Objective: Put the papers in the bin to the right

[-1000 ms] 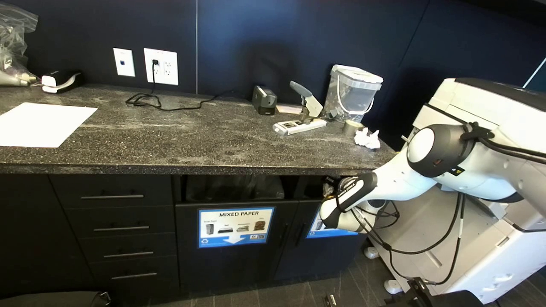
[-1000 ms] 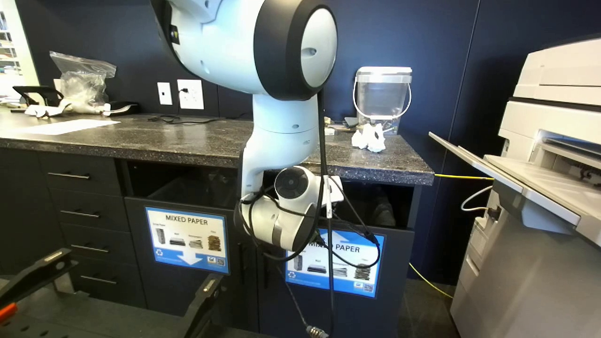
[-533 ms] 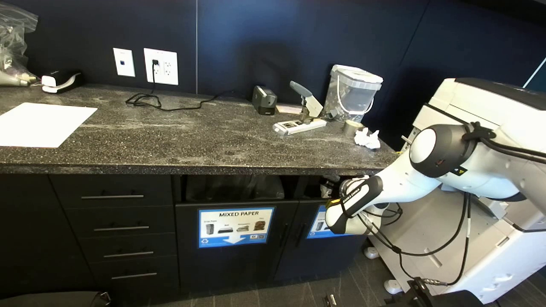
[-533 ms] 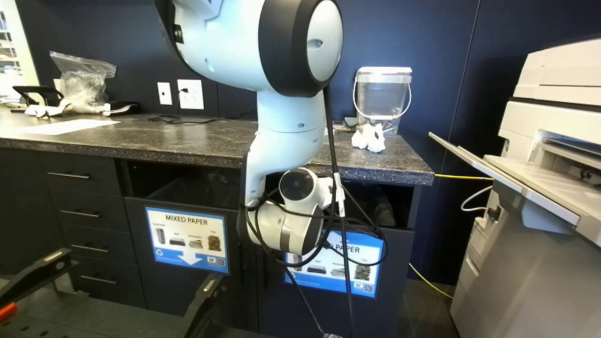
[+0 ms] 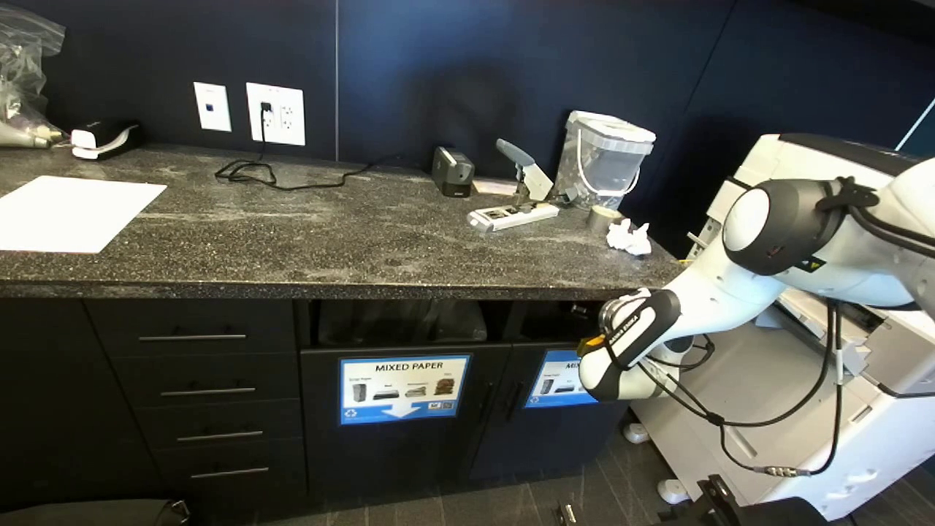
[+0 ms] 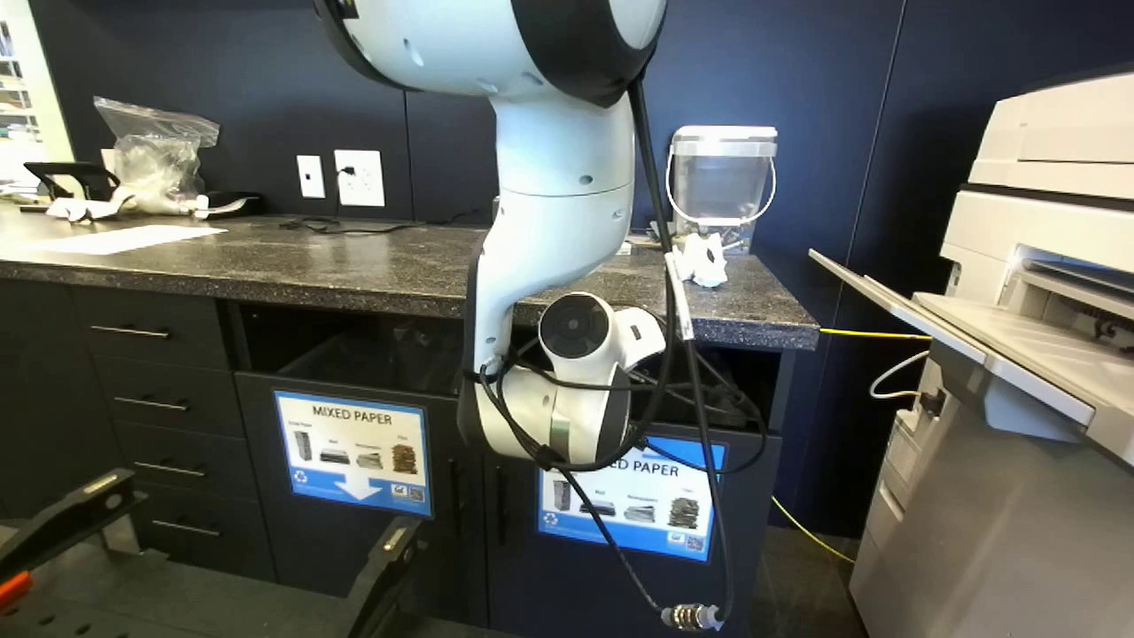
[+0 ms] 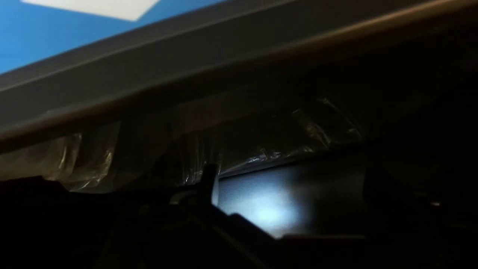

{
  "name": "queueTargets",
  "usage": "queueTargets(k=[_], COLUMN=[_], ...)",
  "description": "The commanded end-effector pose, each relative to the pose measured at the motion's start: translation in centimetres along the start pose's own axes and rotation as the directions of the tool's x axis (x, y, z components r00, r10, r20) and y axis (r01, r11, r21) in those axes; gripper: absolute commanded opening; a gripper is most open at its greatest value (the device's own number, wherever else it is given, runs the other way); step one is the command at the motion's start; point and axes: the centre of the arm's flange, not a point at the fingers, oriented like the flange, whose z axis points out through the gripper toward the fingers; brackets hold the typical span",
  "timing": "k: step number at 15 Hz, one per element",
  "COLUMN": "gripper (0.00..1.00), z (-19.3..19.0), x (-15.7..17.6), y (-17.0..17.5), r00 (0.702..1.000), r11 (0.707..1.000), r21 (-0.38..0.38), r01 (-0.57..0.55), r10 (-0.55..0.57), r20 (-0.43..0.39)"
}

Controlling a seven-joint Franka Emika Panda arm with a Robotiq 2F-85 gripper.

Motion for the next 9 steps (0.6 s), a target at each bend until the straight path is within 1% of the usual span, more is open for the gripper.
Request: queueTargets(k=[1, 2, 4, 5, 6, 9], gripper=[1.00, 1.00, 1.00, 1.00, 1.00, 1.00], z=[-3.7, -4.2, -5.2, -5.9, -6.5, -8.6], x=[2.5, 2.8, 3.2, 3.9, 4.4, 7.0], y=[-0.5, -0.4, -0.6, -0.7, -0.8, -1.6], r00=[0.994, 0.987, 0.959, 0.941, 0.920, 0.842], r11=[0.997, 0.995, 0.991, 0.989, 0.986, 0.980], r21=[0.027, 0.048, 0.077, 0.080, 0.084, 0.056], r01=[0.076, 0.085, 0.113, 0.126, 0.145, 0.193], r10=[-0.078, -0.091, -0.129, -0.145, -0.166, -0.195], r20=[0.082, 0.135, 0.251, 0.305, 0.356, 0.502])
